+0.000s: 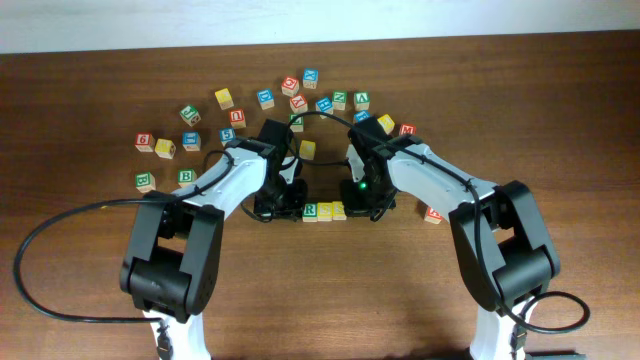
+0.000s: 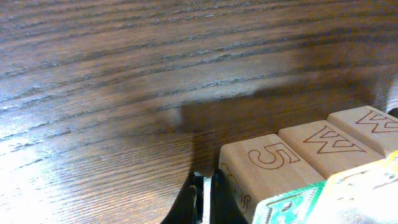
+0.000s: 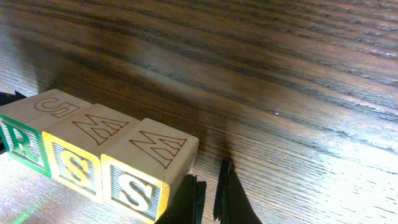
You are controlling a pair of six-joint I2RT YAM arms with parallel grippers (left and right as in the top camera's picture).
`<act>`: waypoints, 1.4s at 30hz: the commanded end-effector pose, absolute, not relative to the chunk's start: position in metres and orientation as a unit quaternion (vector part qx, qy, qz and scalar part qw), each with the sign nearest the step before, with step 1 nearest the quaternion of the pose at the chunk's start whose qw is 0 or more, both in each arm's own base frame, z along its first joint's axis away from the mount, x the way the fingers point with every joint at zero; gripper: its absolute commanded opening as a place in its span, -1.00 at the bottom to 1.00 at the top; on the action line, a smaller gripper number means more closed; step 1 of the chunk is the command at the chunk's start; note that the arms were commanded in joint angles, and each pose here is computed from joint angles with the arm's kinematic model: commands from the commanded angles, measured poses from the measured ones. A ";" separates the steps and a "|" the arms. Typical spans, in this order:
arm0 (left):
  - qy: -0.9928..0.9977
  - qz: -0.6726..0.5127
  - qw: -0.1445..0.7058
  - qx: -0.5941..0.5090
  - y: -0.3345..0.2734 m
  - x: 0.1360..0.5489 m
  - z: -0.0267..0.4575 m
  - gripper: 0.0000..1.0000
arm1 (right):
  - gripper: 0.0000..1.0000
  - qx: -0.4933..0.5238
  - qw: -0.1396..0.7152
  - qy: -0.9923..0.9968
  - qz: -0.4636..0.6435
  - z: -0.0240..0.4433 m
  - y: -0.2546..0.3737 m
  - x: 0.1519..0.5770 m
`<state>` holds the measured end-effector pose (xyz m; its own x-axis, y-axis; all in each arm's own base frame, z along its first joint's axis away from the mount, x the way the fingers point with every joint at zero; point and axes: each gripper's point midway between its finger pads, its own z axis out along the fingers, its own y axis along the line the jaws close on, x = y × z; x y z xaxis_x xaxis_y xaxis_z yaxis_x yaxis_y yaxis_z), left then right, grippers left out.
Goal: Spell out RSS
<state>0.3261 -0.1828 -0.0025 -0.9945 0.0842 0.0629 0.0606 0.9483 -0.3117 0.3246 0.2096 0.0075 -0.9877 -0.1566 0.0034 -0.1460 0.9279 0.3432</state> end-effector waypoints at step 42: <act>-0.987 0.117 0.026 0.112 -0.091 0.353 -0.006 -1.00 | -0.92 0.054 -0.038 -0.987 -0.148 0.026 0.240 0.346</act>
<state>0.3546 -0.1012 -0.0021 -0.9760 -0.1997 0.0871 -0.2162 0.9371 -0.2740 0.3483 0.2411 0.0314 -0.9906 -0.0971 -0.0968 -0.1224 0.9444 0.3052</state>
